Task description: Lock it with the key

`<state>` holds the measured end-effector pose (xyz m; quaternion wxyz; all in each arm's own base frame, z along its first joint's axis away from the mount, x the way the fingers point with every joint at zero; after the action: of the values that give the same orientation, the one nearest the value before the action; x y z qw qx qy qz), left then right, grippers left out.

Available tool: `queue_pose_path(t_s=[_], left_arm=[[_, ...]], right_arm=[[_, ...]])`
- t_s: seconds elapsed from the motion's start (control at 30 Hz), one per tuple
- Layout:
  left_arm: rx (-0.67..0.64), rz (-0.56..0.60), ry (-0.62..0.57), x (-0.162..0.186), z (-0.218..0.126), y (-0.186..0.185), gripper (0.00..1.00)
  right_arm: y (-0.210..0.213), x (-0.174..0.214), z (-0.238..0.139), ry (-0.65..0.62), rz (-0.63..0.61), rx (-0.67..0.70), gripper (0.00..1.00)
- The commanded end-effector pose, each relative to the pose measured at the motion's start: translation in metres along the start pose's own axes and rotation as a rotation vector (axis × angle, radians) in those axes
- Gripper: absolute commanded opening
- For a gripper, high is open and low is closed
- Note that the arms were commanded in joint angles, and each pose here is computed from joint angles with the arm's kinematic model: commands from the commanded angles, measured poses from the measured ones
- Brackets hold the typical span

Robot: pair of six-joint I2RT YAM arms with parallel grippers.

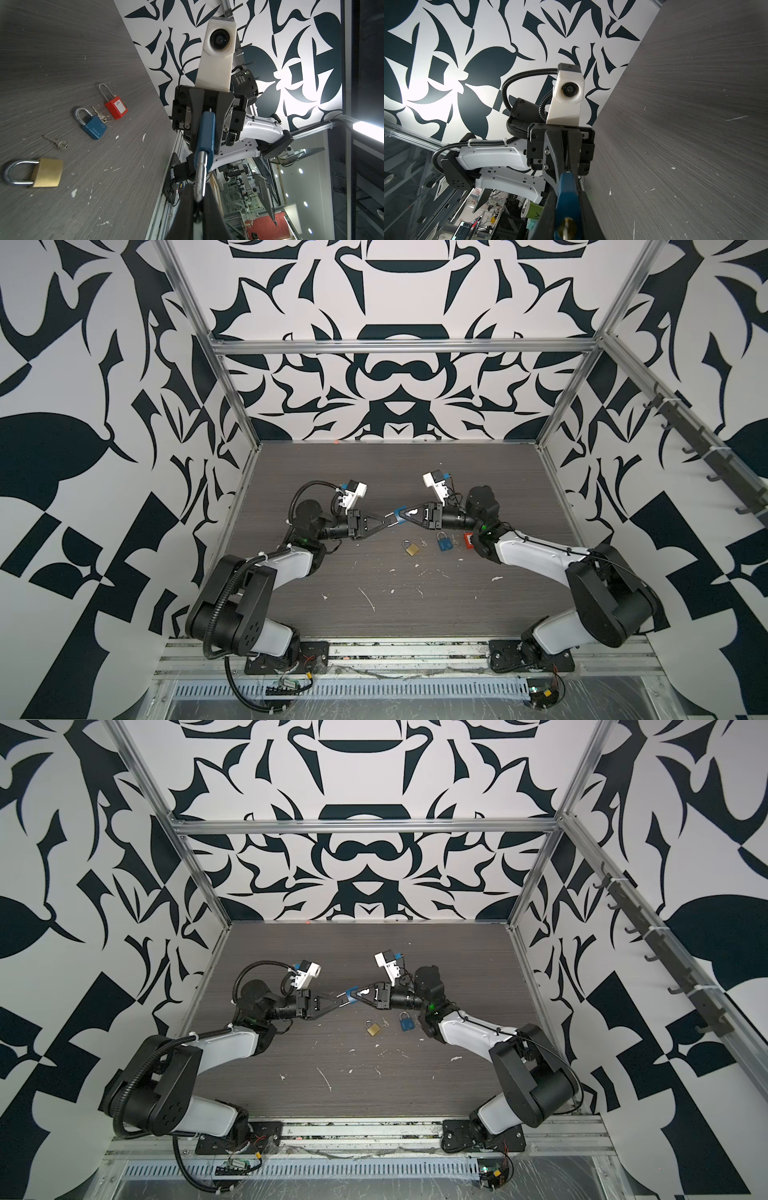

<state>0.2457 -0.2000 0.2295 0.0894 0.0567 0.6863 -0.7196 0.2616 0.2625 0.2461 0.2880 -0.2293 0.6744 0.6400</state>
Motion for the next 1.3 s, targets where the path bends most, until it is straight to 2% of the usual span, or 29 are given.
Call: queue_pose_path(t_s=[0.0, 0.17, 0.3, 0.57, 0.73, 0.93, 1.1, 1.27], left_arm=[[0.074, 0.140, -0.061, -0.019, 0.007, -0.034, 0.00], [0.083, 0.154, -0.043, -0.017, 0.007, -0.037, 0.00], [0.090, 0.205, -0.022, -0.010, 0.006, -0.045, 0.00], [-0.004, 0.298, -0.030, 0.003, 0.000, -0.055, 0.00], [-0.072, 0.336, -0.041, 0.005, -0.003, -0.058, 0.00], [-0.044, 0.339, -0.028, 0.002, -0.001, -0.058, 0.00], [-0.010, 0.345, -0.013, -0.005, 0.003, -0.062, 0.00], [0.010, 0.328, -0.007, -0.013, 0.008, -0.056, 0.00]], right_arm=[[0.016, 0.042, 0.021, 0.180, 0.017, -0.109, 0.00], [0.012, 0.046, 0.024, 0.198, 0.032, -0.094, 0.00], [-0.002, 0.052, 0.026, 0.239, 0.078, -0.023, 0.00], [-0.016, 0.049, 0.030, 0.224, 0.148, 0.041, 0.00], [-0.012, 0.044, 0.032, 0.214, 0.128, 0.002, 0.00], [-0.004, 0.050, 0.037, 0.226, 0.111, -0.067, 0.00], [0.000, 0.065, 0.044, 0.253, 0.084, -0.087, 0.00], [0.004, 0.101, 0.072, 0.347, 0.099, -0.124, 0.00]])
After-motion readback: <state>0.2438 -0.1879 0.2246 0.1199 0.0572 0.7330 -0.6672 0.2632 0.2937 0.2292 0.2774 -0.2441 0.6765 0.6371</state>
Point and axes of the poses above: each gripper's point midway between its finger pads, its own z axis out along the fingers, its own y axis along the line the jaws close on, x = y × z, the point moved 6 cm from there along -z, back along the fingers, and after that the axes turned 12 degrees about -z, right-handed, at the moved point
